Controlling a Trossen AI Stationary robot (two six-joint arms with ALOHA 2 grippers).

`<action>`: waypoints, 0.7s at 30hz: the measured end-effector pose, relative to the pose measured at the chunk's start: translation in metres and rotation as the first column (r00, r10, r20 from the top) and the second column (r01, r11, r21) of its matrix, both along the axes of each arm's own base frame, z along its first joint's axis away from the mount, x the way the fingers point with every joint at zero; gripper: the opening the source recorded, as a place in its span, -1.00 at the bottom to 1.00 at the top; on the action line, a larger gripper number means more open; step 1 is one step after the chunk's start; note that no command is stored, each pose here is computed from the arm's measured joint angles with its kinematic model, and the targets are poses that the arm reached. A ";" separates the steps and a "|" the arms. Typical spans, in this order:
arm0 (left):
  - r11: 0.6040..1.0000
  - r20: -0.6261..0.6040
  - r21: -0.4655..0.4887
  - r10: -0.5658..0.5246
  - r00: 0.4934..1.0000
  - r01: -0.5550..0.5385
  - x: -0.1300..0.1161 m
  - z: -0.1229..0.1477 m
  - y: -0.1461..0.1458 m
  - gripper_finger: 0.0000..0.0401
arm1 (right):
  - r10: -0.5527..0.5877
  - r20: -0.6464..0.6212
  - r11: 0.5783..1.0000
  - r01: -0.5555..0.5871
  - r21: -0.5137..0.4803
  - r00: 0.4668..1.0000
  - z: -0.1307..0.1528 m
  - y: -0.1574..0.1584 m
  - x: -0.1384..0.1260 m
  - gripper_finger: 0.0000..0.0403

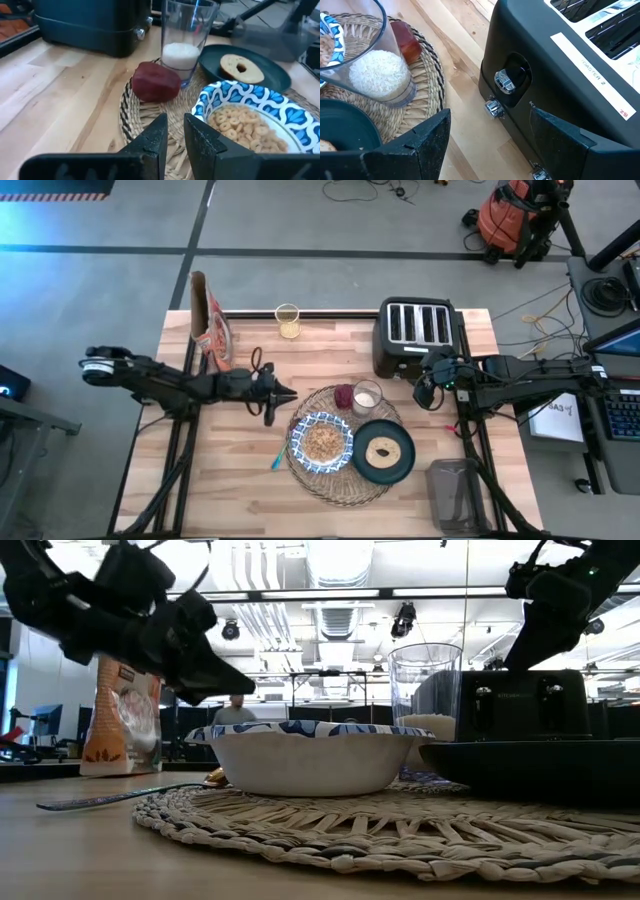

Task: Arrange a breakfast setting
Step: Return to Home Position

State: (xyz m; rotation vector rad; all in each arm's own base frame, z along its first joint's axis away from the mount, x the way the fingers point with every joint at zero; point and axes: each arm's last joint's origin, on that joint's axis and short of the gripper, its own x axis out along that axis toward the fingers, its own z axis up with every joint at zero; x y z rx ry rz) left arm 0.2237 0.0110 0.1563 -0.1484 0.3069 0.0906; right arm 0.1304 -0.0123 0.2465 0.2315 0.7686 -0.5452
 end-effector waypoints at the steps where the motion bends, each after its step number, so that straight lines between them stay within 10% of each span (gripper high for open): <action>1: 1.000 0.001 -0.003 -0.008 1.000 0.008 -0.001 -0.001 0.003 -0.77 | 0.000 0.000 1.000 0.000 0.000 1.000 0.000 0.000 0.000 0.29; 21: 0.999 0.119 -0.016 0.050 0.992 -0.049 -0.051 -0.033 0.014 -0.70 | 0.000 0.000 1.000 0.000 0.000 1.000 0.000 0.000 0.000 0.29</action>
